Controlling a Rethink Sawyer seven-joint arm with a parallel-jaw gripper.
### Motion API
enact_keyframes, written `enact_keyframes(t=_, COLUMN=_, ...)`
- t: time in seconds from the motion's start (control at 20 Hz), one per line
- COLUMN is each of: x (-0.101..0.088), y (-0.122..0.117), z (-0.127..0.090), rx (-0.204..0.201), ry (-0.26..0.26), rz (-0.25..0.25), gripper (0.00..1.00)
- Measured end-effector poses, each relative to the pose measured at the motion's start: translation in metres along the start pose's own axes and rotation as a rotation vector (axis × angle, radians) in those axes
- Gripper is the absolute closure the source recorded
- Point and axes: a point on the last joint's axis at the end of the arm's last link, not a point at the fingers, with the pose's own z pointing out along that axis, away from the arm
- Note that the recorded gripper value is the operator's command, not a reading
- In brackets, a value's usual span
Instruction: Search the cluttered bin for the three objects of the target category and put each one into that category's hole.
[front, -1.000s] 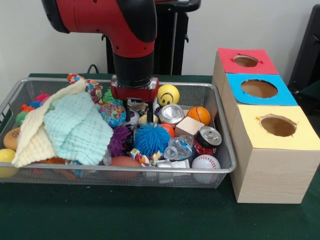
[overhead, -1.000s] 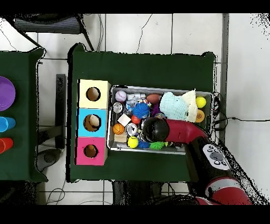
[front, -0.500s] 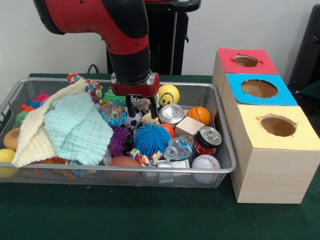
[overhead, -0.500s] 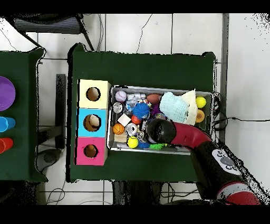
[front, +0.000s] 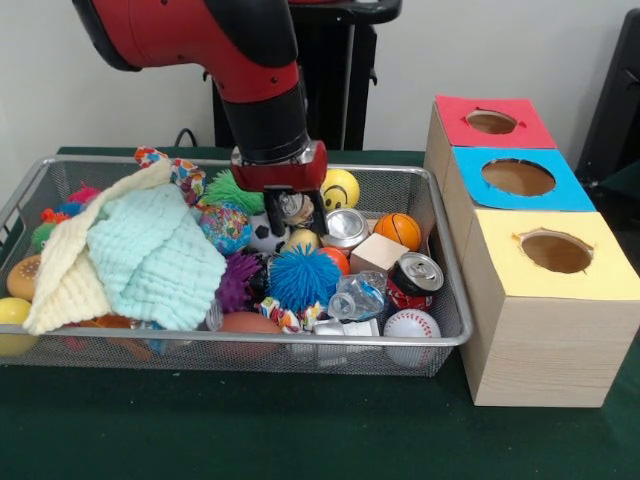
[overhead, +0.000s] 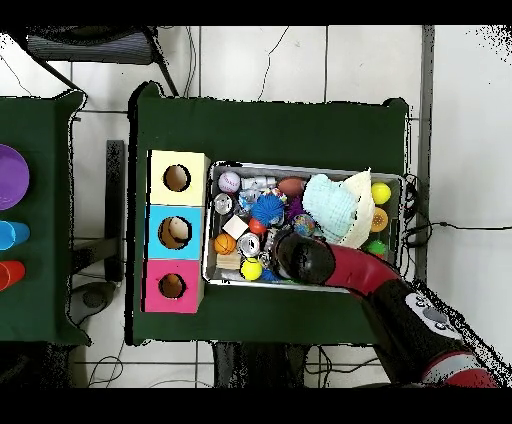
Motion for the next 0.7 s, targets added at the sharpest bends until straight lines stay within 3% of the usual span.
enact_keyframes(t=0.15, x=0.004, y=0.002, z=0.005, rx=-0.021, ry=-0.067, rz=0.007, gripper=0.00)
enact_keyframes(t=0.45, x=0.022, y=0.008, z=0.015, rx=-0.023, ry=-0.144, rz=-0.020, gripper=0.00)
enact_keyframes(t=0.6, x=0.025, y=0.009, z=0.015, rx=0.014, ry=-0.173, rz=-0.045, gripper=0.00)
enact_keyframes(t=0.7, x=0.031, y=0.015, z=0.014, rx=0.065, ry=-0.181, rz=-0.087, gripper=0.00)
